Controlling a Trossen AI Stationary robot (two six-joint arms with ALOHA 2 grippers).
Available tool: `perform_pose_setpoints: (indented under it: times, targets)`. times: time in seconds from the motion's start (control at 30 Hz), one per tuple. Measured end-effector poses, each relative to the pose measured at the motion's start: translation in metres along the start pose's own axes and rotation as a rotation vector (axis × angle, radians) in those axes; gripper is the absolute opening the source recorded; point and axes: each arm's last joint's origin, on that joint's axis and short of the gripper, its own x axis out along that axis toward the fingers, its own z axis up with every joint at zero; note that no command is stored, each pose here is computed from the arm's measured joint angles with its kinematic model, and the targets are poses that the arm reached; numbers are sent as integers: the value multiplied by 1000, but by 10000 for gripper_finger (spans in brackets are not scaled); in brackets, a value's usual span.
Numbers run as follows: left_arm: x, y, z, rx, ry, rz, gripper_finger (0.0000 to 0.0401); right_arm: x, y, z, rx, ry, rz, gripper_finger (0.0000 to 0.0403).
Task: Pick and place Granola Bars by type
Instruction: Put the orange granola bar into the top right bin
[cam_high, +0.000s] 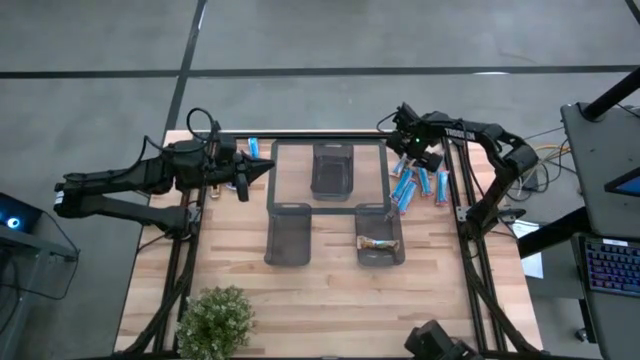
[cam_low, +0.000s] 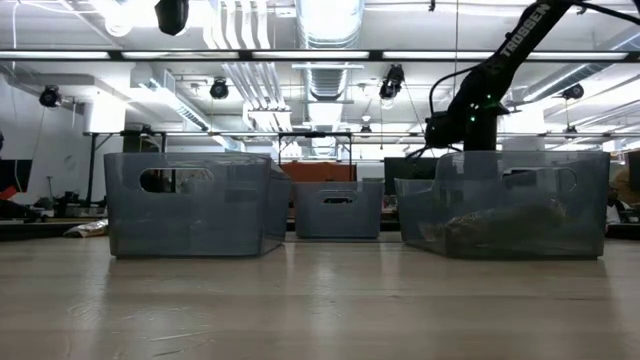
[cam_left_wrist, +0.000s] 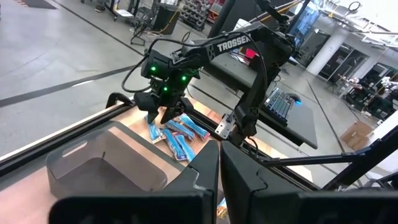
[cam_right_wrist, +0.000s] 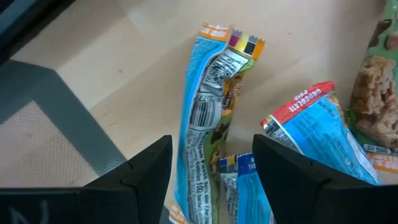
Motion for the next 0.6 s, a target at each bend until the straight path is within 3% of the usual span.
perform_pose_setpoints:
  times: [0.6]
  targets:
    - [0, 0, 1, -3, -9, -4, 0, 15, -4, -2, 41, -10, 73, 215]
